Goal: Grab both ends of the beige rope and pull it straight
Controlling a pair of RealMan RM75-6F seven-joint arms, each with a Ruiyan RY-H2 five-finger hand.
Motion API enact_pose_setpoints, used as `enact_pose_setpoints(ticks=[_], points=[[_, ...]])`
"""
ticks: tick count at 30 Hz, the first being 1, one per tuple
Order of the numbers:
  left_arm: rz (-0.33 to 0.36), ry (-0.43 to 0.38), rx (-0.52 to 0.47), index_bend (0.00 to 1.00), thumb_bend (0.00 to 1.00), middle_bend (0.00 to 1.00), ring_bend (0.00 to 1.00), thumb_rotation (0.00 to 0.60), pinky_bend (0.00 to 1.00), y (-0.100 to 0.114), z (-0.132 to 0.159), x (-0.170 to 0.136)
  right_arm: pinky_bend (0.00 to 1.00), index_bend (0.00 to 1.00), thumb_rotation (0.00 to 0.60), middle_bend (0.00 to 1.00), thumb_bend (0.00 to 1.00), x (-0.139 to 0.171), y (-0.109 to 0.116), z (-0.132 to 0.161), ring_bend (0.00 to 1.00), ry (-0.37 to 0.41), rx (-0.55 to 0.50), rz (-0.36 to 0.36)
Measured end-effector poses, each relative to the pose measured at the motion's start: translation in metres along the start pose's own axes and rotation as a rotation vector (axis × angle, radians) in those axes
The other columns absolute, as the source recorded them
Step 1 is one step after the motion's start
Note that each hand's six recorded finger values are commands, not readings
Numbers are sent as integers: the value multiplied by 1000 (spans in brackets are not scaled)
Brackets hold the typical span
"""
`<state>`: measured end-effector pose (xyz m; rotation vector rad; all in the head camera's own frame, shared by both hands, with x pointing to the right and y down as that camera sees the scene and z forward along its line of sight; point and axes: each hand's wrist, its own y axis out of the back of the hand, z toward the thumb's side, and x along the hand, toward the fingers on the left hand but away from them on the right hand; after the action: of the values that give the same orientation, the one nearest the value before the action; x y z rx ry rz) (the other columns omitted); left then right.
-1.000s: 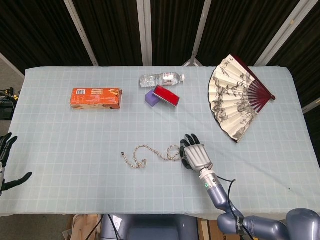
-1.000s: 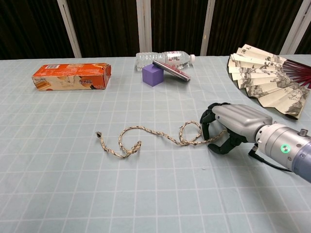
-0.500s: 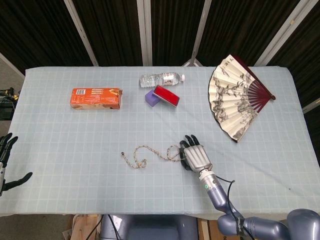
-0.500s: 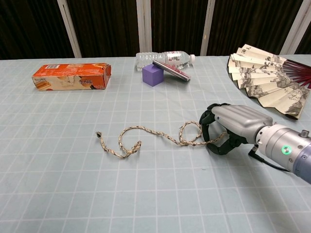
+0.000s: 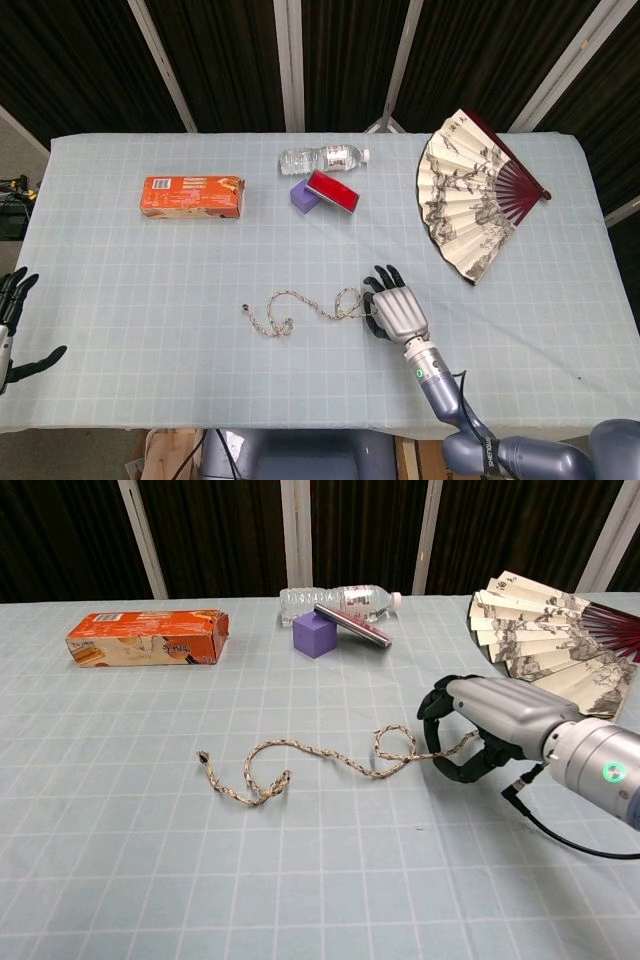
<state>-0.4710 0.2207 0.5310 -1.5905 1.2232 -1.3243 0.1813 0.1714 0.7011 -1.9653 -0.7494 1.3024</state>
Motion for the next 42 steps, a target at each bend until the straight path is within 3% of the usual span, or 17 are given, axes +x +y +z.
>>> enact_pose_setpoints(ticks=[11,22,31,38,42], points=[[-16,-14,6,98,158,2,0,600,0,-3,5,0,36,630,600,239,522,26,23,2,52,22,-27,-41],[-100,-78,56,287,203,85,2,600,7,-15,32,23,36,636,600,239,522,40,30,-7,52,7,-16,-42],[-226,-179,130,372,244,122,4,600,11,-42,84,73,36,636,600,239,522,40,27,-20,52,-30,-25,-25],[-277,-364,279,430,248,156,31,600,39,-77,147,109,36,636,600,239,522,37,28,-32,52,-64,-30,-25],[-299,-444,307,455,274,163,32,600,39,-101,176,114,36,637,600,239,522,35,29,-38,52,-81,-29,-25]])
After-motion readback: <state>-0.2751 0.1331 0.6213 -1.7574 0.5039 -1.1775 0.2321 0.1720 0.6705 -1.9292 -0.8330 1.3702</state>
